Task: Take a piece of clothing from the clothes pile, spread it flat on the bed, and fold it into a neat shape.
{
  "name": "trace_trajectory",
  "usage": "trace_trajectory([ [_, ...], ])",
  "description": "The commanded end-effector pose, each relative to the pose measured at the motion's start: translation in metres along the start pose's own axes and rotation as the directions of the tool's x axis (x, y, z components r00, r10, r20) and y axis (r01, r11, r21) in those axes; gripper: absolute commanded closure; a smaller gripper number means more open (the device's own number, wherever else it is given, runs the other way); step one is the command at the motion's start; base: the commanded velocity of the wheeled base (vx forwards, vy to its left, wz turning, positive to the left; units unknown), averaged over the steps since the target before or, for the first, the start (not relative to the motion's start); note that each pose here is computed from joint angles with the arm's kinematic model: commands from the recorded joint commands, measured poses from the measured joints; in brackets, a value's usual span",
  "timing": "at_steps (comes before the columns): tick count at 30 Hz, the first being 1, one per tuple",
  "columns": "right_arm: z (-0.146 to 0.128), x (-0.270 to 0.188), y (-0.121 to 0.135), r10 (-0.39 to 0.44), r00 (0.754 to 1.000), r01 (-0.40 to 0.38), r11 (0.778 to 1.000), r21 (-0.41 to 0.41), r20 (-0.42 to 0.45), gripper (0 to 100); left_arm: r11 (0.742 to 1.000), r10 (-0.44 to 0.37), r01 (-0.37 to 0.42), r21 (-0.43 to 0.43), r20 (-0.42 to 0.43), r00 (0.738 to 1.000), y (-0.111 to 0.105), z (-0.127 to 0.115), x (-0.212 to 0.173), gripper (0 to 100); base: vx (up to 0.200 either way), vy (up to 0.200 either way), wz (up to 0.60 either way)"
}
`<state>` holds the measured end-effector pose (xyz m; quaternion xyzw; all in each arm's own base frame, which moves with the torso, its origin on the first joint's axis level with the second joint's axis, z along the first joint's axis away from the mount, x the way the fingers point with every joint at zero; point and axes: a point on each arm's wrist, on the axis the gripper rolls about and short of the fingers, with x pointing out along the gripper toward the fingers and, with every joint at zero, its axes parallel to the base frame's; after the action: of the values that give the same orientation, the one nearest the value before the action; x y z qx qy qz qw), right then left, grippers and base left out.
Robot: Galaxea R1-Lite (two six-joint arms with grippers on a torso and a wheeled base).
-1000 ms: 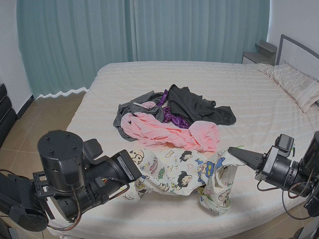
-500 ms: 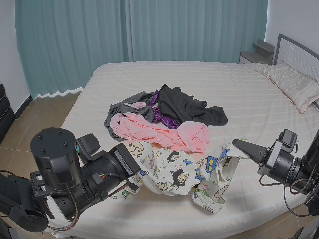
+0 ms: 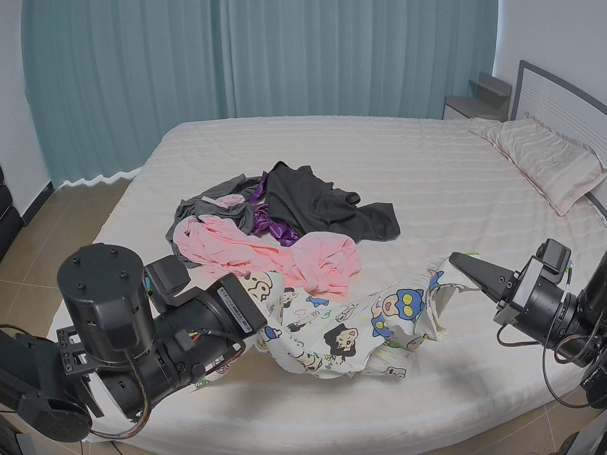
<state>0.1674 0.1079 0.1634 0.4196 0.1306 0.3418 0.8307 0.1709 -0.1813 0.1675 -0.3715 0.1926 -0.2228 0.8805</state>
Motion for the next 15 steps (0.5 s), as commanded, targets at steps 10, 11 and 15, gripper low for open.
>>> trace_trajectory([
  [10,0.0031,-0.0006,-0.0009,-0.004,1.000,0.004,1.000,-0.004,0.017,100,1.000,0.006,-0.006,-0.007,0.025,1.000,-0.0006,0.0037,0.0009,100,0.000,-0.200,0.00],
  [11,0.0036,-0.0004,-0.0009,-0.005,1.000,0.005,1.000,-0.004,0.020,100,1.000,0.012,-0.012,-0.007,0.032,0.999,-0.0004,0.0041,0.0014,100,0.000,-0.200,0.00],
  [15,0.0062,-0.0002,-0.0018,-0.010,0.999,0.011,1.000,-0.008,0.037,100,1.000,0.016,-0.015,-0.009,0.039,0.999,-0.0006,0.0045,0.0016,100,0.000,-0.200,0.00],
])
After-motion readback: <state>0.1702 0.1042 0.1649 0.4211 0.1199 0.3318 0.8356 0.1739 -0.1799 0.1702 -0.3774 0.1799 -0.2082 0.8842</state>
